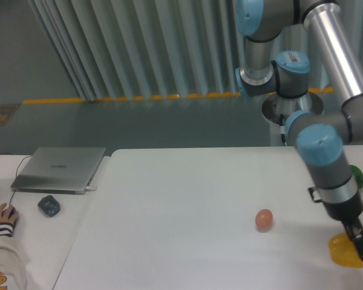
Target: Place the yellow pepper in a basket
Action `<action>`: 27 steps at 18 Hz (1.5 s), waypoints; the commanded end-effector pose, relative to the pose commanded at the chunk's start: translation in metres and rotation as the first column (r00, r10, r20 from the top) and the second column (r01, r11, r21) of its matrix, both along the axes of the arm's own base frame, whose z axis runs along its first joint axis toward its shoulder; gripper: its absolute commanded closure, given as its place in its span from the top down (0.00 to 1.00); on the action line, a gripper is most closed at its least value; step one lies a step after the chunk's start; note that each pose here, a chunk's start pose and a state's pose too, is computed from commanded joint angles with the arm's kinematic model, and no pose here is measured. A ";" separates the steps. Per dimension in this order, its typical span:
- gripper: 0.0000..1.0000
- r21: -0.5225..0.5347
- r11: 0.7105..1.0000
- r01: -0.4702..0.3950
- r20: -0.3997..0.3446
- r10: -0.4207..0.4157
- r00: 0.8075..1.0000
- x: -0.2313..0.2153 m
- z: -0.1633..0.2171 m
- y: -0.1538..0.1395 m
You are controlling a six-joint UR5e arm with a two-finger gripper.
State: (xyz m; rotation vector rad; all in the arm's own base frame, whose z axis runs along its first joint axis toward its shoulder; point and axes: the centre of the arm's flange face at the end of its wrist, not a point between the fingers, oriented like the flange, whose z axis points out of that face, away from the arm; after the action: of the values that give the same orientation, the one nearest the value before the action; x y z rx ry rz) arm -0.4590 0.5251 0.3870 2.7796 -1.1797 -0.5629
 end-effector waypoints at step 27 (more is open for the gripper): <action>0.80 0.053 0.986 -0.156 0.061 0.153 0.986 -0.153 -0.057 -0.120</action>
State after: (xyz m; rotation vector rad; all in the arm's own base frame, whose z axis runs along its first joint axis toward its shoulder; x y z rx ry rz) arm -0.6119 0.4051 0.3298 2.9207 -0.9604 -0.5145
